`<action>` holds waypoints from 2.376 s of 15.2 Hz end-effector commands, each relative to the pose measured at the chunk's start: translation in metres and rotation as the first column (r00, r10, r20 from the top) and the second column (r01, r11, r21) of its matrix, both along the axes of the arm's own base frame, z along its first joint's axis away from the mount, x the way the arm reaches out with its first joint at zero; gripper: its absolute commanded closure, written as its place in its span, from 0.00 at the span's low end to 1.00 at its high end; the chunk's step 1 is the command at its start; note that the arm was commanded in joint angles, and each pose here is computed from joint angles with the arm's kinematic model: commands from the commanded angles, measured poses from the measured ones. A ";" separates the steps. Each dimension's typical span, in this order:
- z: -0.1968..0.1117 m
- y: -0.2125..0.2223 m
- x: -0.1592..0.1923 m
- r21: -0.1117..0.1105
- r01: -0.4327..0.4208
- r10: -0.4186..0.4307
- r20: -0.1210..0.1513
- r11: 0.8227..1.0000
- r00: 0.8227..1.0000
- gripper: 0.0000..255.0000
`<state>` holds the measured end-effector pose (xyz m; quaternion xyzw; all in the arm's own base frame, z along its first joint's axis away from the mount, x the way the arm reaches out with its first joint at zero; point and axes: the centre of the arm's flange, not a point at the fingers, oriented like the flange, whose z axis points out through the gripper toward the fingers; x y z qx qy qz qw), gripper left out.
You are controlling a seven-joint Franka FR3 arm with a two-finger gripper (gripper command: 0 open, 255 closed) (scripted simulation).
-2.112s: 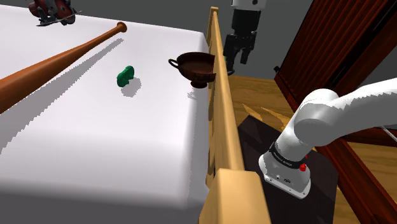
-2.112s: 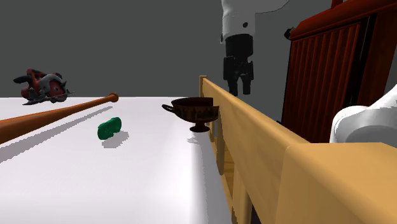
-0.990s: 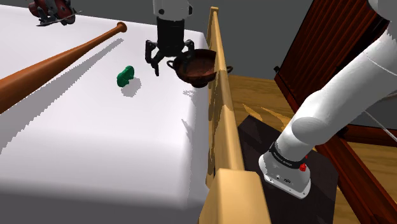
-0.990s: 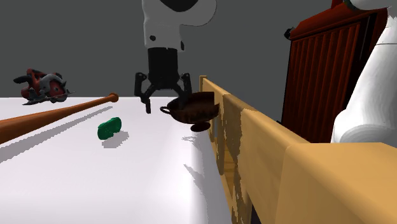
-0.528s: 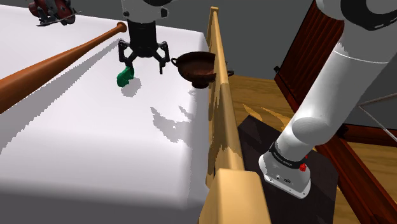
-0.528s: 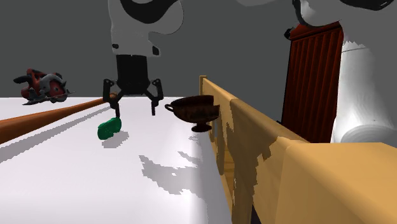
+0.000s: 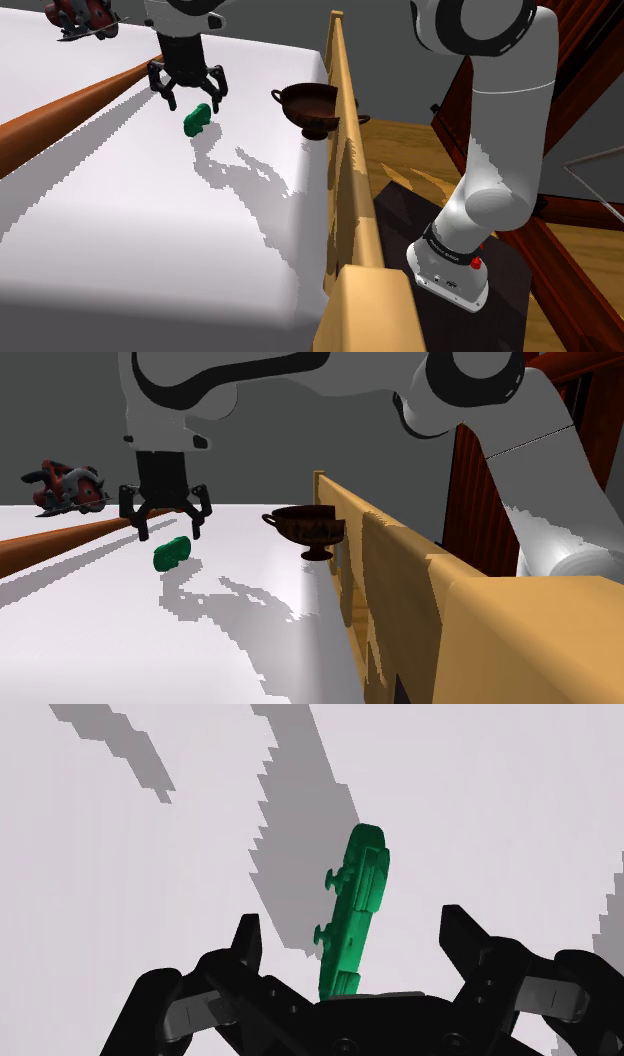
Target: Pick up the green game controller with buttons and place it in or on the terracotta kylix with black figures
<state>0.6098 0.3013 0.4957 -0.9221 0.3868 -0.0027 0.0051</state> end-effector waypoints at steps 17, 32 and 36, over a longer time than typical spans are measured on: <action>-0.038 0.000 0.005 -0.002 0.012 -0.012 0.002 1.000 1.000 1.00; 0.005 0.000 0.005 -0.002 0.012 -0.012 0.002 1.000 1.000 1.00; 0.026 0.000 0.005 -0.002 0.012 -0.012 0.002 1.000 1.000 1.00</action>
